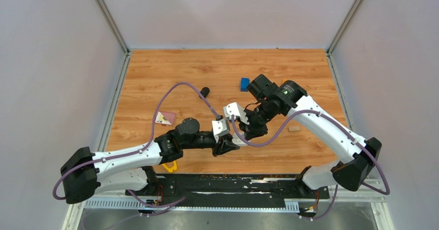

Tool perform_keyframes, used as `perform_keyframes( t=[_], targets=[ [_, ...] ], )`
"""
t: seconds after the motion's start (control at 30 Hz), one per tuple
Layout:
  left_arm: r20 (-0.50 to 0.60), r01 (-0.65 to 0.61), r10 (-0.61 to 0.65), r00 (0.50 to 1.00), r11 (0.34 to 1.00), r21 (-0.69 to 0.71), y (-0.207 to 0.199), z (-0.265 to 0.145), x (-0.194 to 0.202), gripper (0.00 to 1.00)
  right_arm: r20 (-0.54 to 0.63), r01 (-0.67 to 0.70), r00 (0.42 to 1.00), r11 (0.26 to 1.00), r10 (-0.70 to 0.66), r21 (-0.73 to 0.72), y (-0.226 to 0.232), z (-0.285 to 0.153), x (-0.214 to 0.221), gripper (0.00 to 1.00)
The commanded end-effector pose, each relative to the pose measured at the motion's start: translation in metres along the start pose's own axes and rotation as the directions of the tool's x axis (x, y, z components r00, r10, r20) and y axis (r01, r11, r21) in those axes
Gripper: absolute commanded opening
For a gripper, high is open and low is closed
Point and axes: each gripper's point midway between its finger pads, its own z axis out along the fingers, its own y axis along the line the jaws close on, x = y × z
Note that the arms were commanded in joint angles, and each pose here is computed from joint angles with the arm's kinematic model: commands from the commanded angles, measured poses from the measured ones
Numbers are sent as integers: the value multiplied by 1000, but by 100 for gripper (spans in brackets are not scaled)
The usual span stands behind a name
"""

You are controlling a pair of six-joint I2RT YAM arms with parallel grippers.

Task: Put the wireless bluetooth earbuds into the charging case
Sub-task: Place the earbud in the charging case, then pick up the earbud from the center of the board.

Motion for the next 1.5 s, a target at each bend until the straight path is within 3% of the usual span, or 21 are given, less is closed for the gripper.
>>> perform_keyframes(
  t=[0.0, 0.47, 0.8, 0.93, 1.03, 1.13, 1.27, 1.47],
  targets=[
    [64, -44, 41, 997, 998, 44, -8, 3, -19, 0, 26, 55, 998, 997, -56, 45, -11, -2, -11, 11],
    [67, -32, 30, 997, 999, 32, -6, 1, -17, 0, 54, 87, 995, 996, -89, 31, 11, -18, -11, 16],
    [90, -25, 23, 996, 999, 25, -7, -3, -23, 0, 181, 49, 981, 989, -73, 136, 11, -54, -12, 16],
    [107, -14, 12, 994, 1000, 16, -7, -4, -24, 0, 292, -51, 956, 977, -12, 208, -1, -63, -11, 14],
    [118, 7, -10, 993, 1000, 23, -8, -3, -23, 0, 368, -104, 929, 981, 36, 166, 0, -61, -14, 13],
    [141, 34, -39, 989, 999, 39, -10, -1, -27, 0, 411, -120, 910, 986, 61, 118, 1, -57, -18, 11],
    [158, 54, -55, 986, 998, 11, -8, -5, -34, 0, 426, -216, 896, 959, 121, 183, -27, -72, -11, 8],
    [160, 52, -45, 986, 998, -40, -6, -23, -36, 0, 555, -445, 774, 886, 306, 132, -88, -103, 24, 9]
  ],
)
